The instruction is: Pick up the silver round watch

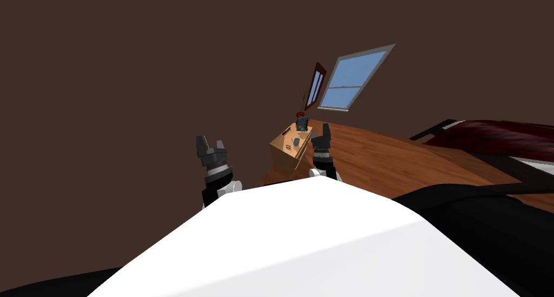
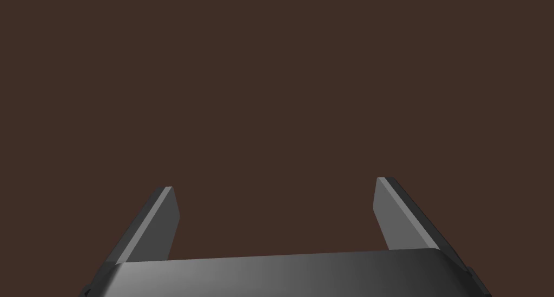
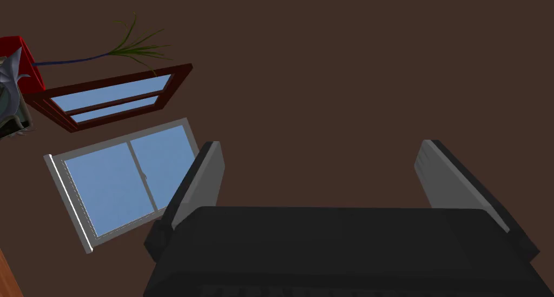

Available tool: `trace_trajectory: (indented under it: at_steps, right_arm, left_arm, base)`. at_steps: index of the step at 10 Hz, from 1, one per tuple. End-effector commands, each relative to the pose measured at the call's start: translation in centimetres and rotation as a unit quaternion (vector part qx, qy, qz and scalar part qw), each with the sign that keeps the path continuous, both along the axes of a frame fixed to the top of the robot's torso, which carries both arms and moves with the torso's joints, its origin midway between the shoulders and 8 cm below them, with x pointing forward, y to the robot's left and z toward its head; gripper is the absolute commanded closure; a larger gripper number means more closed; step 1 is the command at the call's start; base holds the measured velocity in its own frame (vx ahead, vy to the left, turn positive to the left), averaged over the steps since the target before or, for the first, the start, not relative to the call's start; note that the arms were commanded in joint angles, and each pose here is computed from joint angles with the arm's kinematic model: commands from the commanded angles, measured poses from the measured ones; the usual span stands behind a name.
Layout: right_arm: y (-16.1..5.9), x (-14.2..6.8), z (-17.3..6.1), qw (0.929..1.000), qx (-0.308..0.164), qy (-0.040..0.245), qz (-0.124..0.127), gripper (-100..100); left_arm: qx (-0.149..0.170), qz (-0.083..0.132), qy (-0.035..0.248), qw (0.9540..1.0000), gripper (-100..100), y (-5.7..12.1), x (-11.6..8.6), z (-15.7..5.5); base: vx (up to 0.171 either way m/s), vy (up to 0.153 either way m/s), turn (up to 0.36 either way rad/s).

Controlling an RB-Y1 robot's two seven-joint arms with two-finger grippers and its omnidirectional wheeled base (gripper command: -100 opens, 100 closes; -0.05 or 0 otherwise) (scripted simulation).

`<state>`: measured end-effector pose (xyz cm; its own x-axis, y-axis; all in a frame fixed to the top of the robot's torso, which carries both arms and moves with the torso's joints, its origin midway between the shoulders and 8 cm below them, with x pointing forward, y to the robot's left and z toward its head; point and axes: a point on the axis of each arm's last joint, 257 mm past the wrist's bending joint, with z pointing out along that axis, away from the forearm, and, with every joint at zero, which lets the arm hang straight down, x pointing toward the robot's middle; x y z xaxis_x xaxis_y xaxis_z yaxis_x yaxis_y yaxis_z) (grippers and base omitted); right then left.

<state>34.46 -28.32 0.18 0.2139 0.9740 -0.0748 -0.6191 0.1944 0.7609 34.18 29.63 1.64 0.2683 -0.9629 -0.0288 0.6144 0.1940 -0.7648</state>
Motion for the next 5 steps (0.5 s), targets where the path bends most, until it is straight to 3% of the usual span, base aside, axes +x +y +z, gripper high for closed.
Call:
trace_trajectory:
  at_steps: [1,5]
  right_arm:
    - [0.4,0.3,-0.4,0.9999,-0.013,0.006,0.008,-100]
    - [1.8,1.8,-2.5,0.9965,-0.067,0.035,0.036,-100]
  left_arm:
    - [0.0,0.0,0.0,1.0,0,0.0,0.0,0.0]
    - [0.0,0.0,0.0,1.0,0,0.0,0.0,0.0]
  base:
    - [0.005,0.0,0.053]
    - [0.029,-0.009,0.11]
